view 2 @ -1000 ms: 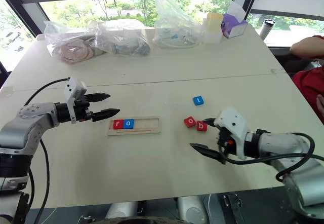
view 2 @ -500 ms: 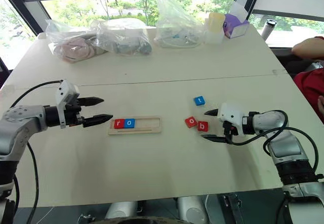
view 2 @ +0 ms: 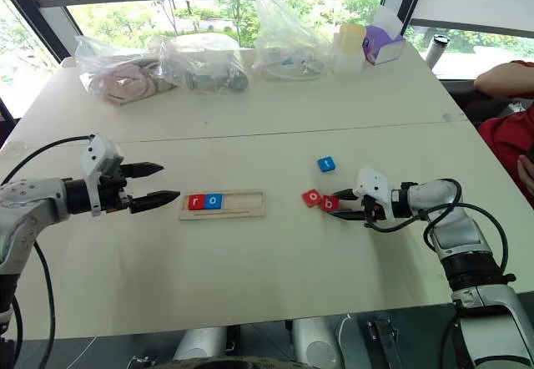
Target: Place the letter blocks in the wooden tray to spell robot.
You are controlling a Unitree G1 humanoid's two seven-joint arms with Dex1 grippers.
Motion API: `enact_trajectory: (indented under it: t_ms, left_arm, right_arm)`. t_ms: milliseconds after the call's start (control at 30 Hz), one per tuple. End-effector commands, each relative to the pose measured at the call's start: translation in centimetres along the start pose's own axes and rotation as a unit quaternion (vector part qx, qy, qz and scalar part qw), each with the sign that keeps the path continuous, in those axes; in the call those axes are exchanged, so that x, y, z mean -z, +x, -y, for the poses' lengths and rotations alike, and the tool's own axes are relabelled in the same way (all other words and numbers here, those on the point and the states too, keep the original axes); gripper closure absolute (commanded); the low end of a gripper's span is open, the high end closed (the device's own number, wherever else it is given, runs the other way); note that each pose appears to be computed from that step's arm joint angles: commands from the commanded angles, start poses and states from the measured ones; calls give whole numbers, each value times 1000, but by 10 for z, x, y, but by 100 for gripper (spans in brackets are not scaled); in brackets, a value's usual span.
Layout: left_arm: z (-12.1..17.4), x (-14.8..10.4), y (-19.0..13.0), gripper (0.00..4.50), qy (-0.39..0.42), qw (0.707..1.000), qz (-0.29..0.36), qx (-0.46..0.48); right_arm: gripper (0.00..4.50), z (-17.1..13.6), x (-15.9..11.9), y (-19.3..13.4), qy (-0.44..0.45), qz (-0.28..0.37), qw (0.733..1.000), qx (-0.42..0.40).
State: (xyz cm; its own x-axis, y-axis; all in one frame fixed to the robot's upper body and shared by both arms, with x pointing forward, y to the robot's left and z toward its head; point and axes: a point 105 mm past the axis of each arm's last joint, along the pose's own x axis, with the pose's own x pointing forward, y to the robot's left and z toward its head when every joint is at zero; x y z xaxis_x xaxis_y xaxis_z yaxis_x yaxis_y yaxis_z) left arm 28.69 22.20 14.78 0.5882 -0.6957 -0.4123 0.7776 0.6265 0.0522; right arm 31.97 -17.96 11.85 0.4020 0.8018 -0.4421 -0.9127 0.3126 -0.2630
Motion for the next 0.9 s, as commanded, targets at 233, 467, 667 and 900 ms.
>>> enact_trajectory:
  t_ms: [233, 467, 667, 900]
  left_arm:
    - [18, -7, -34, 0, 33, 997, -51, 56]
    - [26, -4, -27, 0, 26, 998, -34, 40]
    - [29, 2, -27, 0, 17, 999, -34, 27]
    - [29, 4, -22, 0, 10, 999, -26, 21]
  right_arm:
    - [335, -22, -106, 74, -101, 37, 991, -85]
    - [335, -44, -100, 123, -122, 24, 984, -131]
    - [335, -52, -100, 139, -128, 25, 980, -148]
    - [335, -47, -98, 154, -124, 21, 983, -135]
